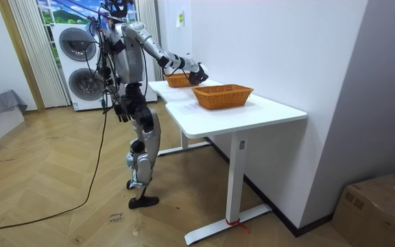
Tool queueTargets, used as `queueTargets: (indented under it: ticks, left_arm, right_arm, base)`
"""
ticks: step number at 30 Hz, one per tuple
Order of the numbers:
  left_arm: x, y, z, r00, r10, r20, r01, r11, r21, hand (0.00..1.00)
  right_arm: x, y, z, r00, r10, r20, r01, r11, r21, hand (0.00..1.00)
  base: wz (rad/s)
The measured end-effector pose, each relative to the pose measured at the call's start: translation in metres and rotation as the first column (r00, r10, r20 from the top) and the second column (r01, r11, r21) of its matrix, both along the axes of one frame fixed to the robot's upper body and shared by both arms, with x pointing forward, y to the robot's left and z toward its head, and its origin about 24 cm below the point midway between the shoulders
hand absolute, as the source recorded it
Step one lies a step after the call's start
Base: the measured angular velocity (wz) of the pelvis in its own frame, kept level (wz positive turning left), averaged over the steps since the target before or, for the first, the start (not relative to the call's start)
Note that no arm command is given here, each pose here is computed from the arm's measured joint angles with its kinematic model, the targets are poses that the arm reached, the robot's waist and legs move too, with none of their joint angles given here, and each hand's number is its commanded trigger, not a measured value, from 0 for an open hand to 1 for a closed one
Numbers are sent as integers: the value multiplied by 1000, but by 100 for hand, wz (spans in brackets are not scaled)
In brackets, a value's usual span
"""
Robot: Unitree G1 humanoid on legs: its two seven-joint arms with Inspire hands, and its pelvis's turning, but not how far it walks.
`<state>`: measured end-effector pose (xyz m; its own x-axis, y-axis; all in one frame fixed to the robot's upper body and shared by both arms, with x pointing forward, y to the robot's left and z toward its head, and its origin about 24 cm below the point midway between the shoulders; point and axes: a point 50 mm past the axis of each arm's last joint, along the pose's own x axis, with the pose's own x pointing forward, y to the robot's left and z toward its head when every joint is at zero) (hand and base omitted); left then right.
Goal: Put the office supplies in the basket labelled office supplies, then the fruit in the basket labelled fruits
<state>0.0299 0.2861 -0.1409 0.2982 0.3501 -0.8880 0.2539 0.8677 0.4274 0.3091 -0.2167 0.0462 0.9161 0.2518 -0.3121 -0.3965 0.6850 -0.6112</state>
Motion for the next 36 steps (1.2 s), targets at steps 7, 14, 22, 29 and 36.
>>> queueTargets:
  ticks: [7,14,22,29,36]
  left_arm:
    - [0,-1,-1,1000,2,-10,-2,1000,-9,0]
    - [-3,0,-1,1000,-8,-26,7,1000,-16,0]
    - [-22,-1,-2,996,-30,-88,29,999,-16,0]
    - [-38,-1,-3,989,-45,-143,42,999,-26,0]
    - [-61,-4,-2,979,-24,-201,18,999,-33,0]
  right_arm:
    - [-1,5,5,999,32,14,-32,999,12,100]
    - [-2,-2,19,997,-2,76,-2,999,46,100]
    - [-1,5,39,985,15,169,-27,997,67,100]
    - [-1,9,44,982,28,188,-43,996,73,100]
    - [-1,10,45,982,27,187,-43,996,80,100]
  base:
    - [0]
    - [-3]
    - [4]
    - [10]
    - [14]
